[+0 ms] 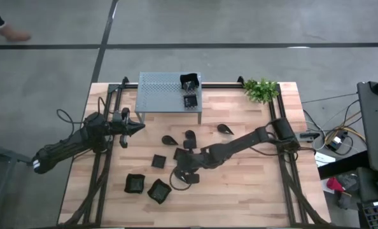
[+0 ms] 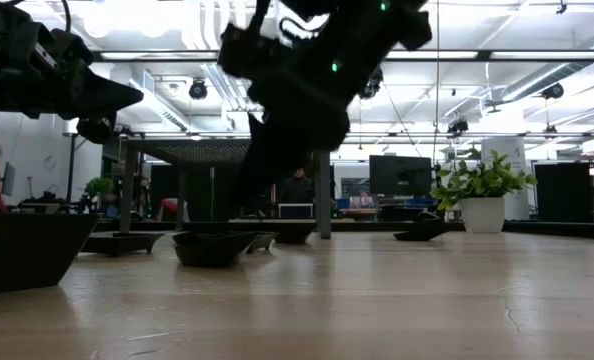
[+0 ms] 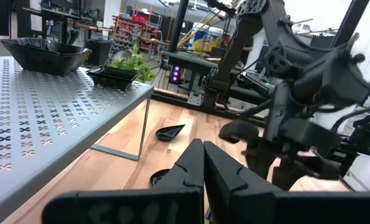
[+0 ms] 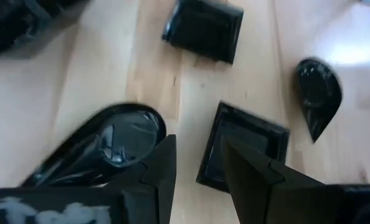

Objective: Pick & Place Mini shaped plates
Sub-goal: Stack the black square plate on top of the other black square plate on the shelf

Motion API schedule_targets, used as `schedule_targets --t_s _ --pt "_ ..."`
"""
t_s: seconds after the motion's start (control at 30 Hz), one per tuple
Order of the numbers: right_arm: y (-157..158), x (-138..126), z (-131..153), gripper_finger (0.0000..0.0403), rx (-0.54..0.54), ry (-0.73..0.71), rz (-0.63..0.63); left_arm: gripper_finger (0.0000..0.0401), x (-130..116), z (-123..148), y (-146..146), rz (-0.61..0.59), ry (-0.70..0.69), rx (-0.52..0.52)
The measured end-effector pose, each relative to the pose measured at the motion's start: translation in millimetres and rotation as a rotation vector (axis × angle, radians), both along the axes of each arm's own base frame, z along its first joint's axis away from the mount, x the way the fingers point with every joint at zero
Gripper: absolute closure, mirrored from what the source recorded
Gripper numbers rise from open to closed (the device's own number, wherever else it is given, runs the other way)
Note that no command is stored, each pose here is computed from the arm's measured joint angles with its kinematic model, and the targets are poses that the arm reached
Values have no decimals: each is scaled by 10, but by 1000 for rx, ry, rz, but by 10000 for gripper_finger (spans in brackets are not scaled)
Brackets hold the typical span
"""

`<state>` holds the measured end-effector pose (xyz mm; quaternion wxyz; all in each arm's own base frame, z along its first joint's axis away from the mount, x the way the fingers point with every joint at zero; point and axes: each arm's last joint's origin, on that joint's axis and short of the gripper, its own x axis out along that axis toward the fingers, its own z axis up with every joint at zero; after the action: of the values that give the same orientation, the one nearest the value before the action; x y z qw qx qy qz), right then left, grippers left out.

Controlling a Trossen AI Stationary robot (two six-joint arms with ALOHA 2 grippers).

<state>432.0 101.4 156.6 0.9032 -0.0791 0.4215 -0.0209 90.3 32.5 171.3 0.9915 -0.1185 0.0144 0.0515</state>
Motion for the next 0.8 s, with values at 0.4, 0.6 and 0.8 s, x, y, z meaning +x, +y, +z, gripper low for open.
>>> schedule_targets --t_s 0.4,0.6,0.8 --pt "-4 27 -183 295 -5 27 -40 398 0 1 0 0 -1 1" --pt "-4 33 -251 304 -14 41 -44 398 0 3 0 0 -4 2" --pt "-3 34 -266 311 -16 43 -45 398 0 5 0 0 -5 3"
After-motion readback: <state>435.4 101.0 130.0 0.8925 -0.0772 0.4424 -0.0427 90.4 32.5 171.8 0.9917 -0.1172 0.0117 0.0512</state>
